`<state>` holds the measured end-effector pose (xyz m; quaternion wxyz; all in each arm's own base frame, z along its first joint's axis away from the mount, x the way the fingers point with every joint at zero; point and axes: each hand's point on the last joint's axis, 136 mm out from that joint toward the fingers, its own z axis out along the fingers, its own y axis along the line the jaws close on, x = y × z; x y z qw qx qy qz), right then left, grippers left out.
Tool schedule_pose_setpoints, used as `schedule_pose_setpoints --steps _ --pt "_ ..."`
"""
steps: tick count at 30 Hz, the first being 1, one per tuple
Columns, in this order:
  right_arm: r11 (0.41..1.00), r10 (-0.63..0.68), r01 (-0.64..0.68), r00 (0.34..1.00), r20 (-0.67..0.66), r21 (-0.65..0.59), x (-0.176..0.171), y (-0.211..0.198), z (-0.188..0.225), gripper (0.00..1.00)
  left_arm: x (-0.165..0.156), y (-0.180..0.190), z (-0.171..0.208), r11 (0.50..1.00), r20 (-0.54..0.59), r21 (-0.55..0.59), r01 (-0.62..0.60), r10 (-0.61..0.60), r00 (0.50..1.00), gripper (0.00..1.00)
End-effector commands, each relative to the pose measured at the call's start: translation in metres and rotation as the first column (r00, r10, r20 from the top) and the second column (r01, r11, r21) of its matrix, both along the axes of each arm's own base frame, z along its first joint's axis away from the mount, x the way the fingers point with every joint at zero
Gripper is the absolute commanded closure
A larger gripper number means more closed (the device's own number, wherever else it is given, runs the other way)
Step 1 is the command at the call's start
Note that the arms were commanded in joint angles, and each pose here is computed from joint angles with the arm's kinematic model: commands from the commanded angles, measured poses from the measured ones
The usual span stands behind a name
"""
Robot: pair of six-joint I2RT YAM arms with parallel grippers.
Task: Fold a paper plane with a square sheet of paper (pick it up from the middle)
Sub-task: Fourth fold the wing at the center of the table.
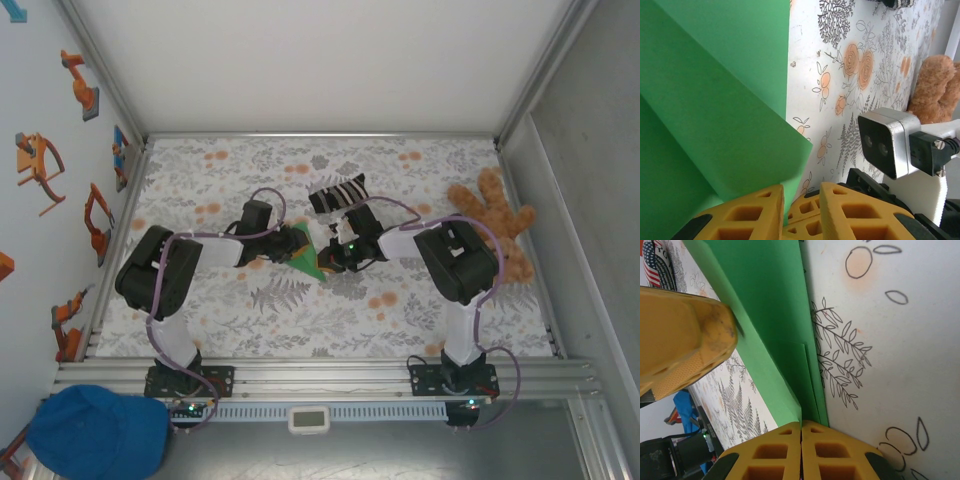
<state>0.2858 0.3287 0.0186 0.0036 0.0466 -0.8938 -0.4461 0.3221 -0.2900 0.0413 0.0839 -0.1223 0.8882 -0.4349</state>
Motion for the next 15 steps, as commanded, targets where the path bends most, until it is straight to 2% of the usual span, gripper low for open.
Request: schedule_pose_setpoints --steps 1,15 --pt "0.993 -0.018 0.017 1.0 -0.01 -0.12 -0.009 -0.018 -0.031 0.91 0.003 -0.006 0.003 1.0 0.005 -0.022 0.016 -0.016 1.0 0.75" --pt "0.994 -0.057 0.053 0.998 -0.038 -0.097 -0.005 -0.022 -0.033 0.96 0.006 -0.006 0.013 0.999 0.042 -0.032 0.028 -0.026 0.999 0.73"
